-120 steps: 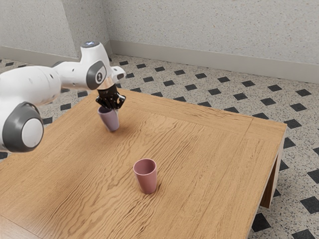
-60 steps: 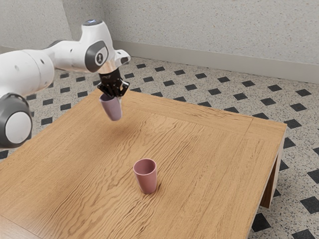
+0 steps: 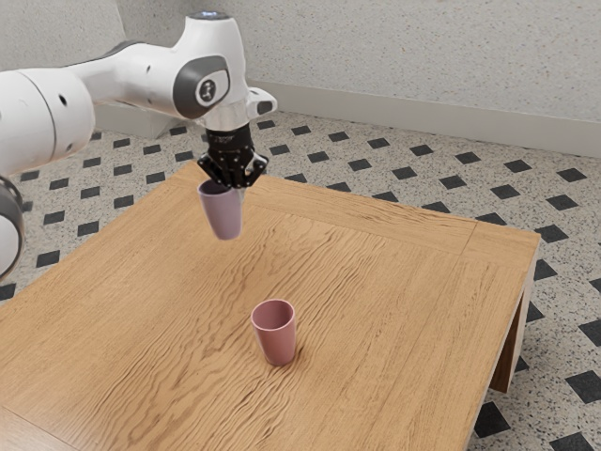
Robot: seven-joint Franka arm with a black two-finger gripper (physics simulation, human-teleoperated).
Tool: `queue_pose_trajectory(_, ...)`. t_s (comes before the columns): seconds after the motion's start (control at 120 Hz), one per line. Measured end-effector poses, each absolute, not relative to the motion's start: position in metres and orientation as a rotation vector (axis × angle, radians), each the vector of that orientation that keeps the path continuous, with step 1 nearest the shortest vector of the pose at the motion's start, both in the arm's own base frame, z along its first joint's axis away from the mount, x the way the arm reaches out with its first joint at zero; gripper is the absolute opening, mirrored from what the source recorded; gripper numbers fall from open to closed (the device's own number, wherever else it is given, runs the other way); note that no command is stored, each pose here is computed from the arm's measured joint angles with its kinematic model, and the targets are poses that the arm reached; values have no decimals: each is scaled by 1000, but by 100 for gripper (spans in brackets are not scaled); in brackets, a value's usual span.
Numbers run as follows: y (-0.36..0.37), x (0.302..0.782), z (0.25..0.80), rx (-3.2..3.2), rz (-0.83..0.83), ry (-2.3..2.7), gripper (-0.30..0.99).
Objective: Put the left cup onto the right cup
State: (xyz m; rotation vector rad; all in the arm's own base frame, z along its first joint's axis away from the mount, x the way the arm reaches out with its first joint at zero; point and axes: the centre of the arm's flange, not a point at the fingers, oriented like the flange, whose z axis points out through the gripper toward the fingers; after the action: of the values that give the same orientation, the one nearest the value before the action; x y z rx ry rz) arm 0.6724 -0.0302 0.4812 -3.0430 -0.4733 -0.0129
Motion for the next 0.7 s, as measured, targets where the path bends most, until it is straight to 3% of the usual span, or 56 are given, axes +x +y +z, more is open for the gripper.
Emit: queue_pose_trajectory(0.7,-132,606,495,-2944,-157,-621,-9)
